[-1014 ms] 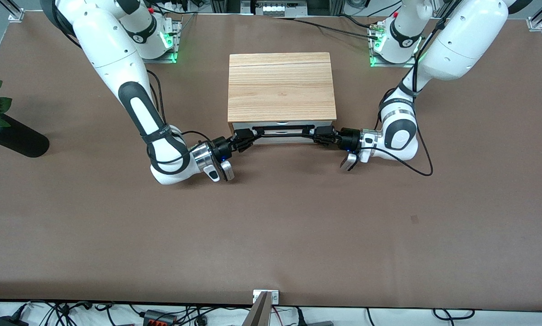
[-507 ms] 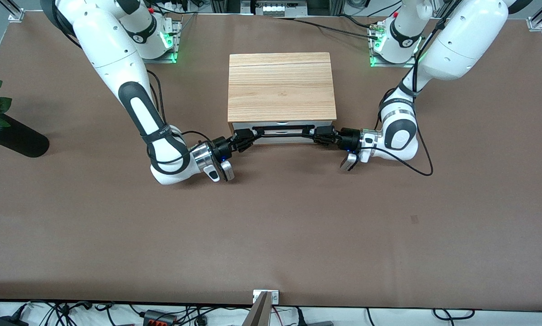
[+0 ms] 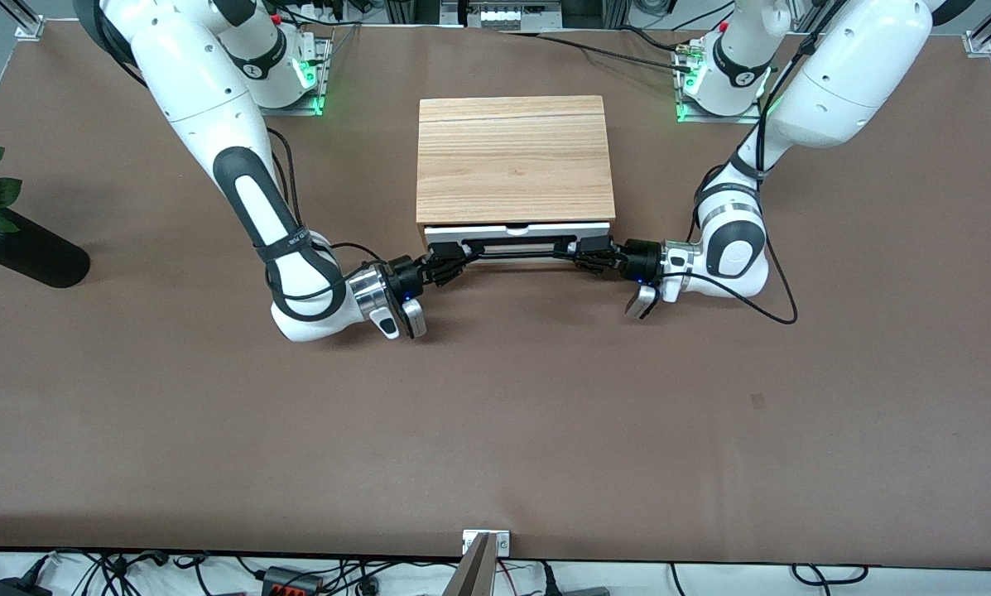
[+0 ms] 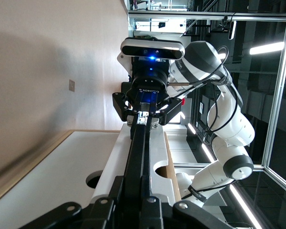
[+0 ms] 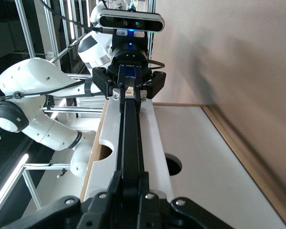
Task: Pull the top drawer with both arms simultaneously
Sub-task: 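Pull the handle outward with both grippers to slide the drawer open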
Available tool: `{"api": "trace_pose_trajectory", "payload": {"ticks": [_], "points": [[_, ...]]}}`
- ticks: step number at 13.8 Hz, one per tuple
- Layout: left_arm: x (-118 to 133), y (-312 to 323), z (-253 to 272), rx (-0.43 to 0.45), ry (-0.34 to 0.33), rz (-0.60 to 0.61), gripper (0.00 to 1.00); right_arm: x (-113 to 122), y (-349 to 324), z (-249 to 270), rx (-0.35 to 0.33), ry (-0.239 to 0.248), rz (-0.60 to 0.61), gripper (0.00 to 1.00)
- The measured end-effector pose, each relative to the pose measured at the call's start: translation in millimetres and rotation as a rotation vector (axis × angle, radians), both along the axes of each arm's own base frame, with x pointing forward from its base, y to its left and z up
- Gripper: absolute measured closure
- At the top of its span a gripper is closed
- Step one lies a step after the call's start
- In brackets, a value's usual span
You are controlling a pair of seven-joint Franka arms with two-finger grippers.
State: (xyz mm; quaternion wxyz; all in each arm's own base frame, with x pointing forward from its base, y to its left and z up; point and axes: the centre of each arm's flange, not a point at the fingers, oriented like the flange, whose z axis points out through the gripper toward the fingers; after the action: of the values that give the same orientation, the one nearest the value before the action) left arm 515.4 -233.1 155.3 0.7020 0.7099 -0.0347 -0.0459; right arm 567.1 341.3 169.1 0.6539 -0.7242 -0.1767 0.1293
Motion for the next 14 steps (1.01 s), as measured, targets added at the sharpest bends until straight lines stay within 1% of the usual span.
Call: {"api": "trace_pose_trajectory", "payload": {"ticks": [3,8,14], "points": [[12.2,-1.1,-1.0,-0.01,-0.008,0.007,0.82,7.3,-3.7,1.8,-0.004,-0.007,-0.032,0.82],[38.7,2.6,-6.7,-0.022,-0.008,0.032,0.82,21.1,-6.8,1.4,-0.017,-0.016,-0.143,0.82],[57.8,4.0,-7.0,-0.031,-0.007,0.045,0.82,29.9,-8.9,3.0,-0.017,-0.017,-0.212,0.82]]}}
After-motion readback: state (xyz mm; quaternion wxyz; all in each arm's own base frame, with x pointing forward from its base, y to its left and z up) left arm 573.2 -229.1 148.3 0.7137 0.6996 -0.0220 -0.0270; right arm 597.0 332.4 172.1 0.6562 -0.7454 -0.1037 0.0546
